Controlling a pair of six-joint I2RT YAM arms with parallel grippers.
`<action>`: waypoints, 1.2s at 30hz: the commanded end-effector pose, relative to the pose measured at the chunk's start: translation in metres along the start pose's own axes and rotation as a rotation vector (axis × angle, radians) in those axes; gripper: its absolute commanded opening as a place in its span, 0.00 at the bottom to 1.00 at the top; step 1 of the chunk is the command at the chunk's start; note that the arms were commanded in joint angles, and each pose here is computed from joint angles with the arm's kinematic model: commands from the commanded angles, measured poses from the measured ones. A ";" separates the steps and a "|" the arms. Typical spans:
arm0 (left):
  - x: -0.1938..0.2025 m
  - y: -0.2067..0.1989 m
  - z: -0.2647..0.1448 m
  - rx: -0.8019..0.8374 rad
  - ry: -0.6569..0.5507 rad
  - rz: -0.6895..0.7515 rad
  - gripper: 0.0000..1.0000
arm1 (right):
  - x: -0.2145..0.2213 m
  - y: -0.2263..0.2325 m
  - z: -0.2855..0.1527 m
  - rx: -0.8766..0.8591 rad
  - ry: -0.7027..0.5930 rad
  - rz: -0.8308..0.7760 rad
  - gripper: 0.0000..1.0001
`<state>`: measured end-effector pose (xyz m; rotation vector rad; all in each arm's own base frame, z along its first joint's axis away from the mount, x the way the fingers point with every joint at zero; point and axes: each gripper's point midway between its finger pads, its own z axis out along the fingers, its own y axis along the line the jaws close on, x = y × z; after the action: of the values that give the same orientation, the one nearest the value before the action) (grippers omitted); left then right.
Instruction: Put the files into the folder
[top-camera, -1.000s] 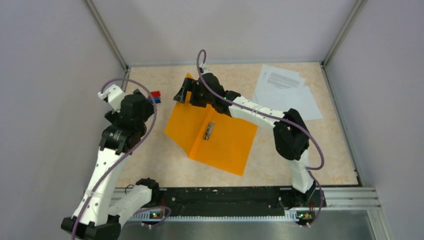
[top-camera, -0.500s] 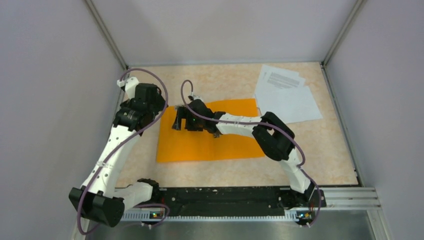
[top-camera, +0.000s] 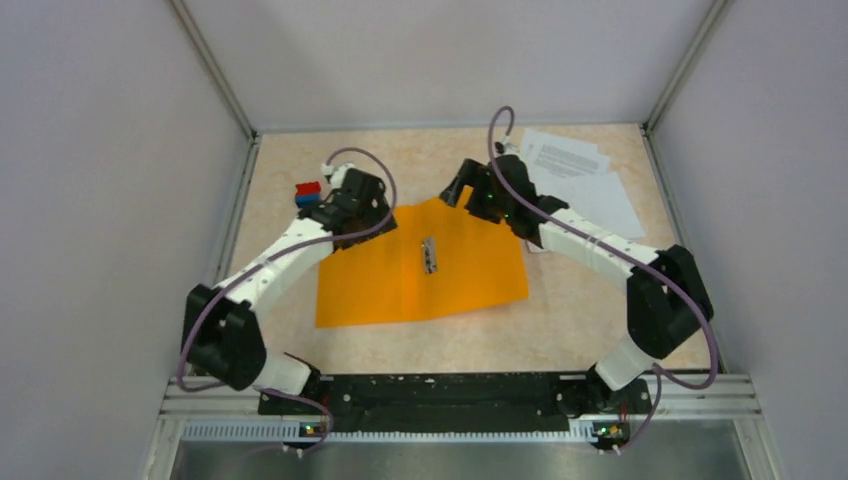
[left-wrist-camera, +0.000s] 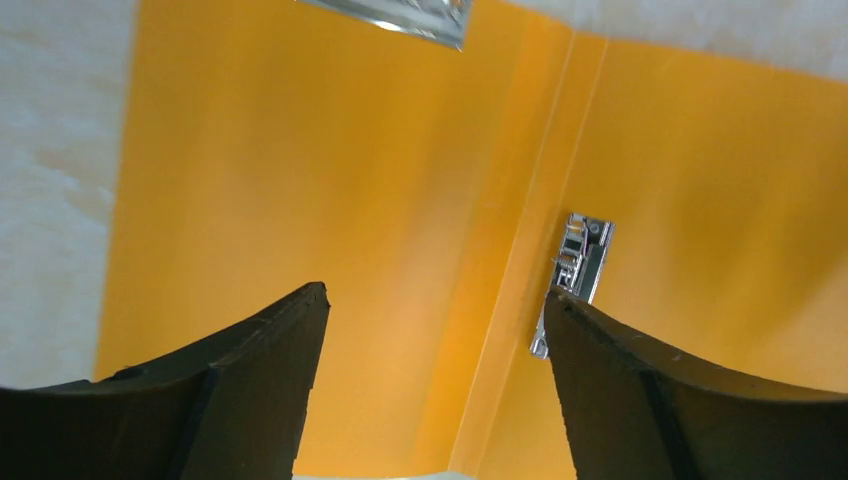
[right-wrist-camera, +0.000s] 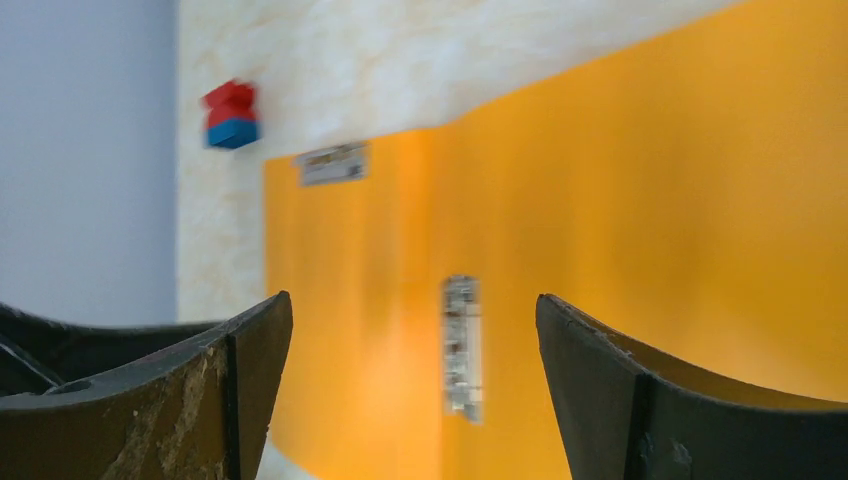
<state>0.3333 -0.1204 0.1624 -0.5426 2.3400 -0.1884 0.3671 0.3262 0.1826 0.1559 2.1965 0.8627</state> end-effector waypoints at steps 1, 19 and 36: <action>0.043 -0.054 0.032 0.070 0.095 0.058 0.80 | 0.007 -0.076 -0.020 0.188 0.022 -0.020 0.89; 0.124 -0.081 0.080 0.118 0.243 0.151 0.67 | 0.065 -0.168 -0.038 0.440 0.116 -0.082 0.67; 0.148 -0.074 0.089 0.044 0.243 0.247 0.41 | 0.086 -0.182 -0.029 0.450 0.169 -0.089 0.35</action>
<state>0.3237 -0.2509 0.0282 -0.2454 2.6157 -0.2576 0.3108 0.1966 0.0335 0.2398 2.5186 0.3219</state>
